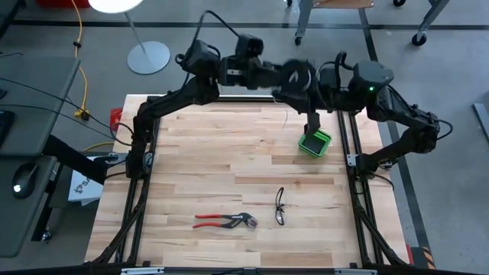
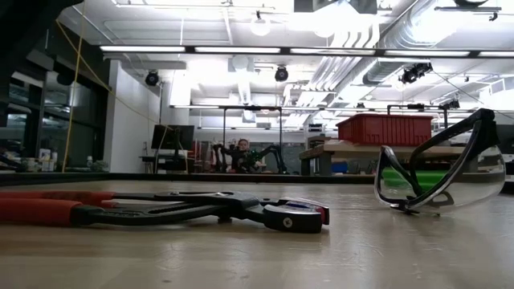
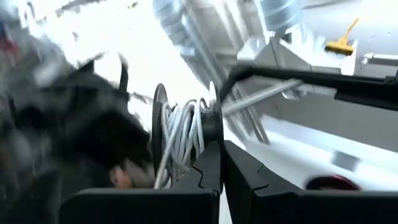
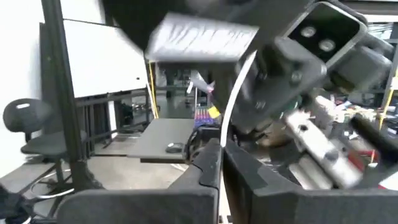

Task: Coil cords
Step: Coil the wire into the spool

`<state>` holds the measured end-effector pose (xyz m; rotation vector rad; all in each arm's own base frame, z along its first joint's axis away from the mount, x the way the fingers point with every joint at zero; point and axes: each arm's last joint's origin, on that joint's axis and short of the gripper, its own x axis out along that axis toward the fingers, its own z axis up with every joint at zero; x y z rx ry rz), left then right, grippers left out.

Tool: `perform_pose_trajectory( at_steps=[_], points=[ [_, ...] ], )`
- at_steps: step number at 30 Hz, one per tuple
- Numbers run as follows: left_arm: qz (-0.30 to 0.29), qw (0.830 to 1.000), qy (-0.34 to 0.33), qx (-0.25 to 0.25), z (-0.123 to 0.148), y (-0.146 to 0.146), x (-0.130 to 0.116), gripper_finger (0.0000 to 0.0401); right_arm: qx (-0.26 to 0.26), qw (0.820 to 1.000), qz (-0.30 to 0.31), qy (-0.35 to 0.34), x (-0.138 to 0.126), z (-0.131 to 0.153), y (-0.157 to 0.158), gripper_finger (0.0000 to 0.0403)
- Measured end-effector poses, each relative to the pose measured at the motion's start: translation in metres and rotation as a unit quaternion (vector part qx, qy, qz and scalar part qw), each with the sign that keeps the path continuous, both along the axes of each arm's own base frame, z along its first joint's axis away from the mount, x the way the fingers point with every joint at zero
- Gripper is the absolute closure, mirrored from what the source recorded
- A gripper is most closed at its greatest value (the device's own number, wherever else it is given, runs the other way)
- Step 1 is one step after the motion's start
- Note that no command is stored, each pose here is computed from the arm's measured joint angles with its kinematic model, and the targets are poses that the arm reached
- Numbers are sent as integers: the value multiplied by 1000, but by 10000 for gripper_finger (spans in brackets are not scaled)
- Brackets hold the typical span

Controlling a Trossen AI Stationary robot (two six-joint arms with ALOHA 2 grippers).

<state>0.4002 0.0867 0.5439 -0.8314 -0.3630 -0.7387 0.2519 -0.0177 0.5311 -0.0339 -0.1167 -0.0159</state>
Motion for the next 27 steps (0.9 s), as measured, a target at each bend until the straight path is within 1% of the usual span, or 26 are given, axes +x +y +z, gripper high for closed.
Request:
perform_pose_trajectory(
  at_steps=[4,7,9,11,13,18,21,24,27],
  points=[
    [71,996,-62,4,6,7,-5,401,12,1000,0,-6,1,1,0,403],
    [113,990,-84,17,6,10,-6,401,13,1000,-1,-10,2,1,-1,403],
    [129,987,-93,29,7,11,-7,401,14,1000,-3,-15,3,2,-1,401],
    [139,985,-97,33,8,12,-8,401,14,1000,-10,-16,5,1,-1,391],
    [148,983,-106,33,10,12,-10,401,15,1000,-21,-10,8,-1,-2,370],
    [152,980,-123,42,12,10,-13,401,16,998,-53,-1,20,-7,-5,297],
    [151,979,-132,42,13,8,-13,401,12,998,-67,4,28,-11,-6,265],
    [151,978,-140,42,16,8,-16,401,-4,997,-76,17,36,-17,-8,250],
    [154,976,-145,46,18,7,-19,401,-4,997,-78,20,40,-19,-8,248]
  ],
)
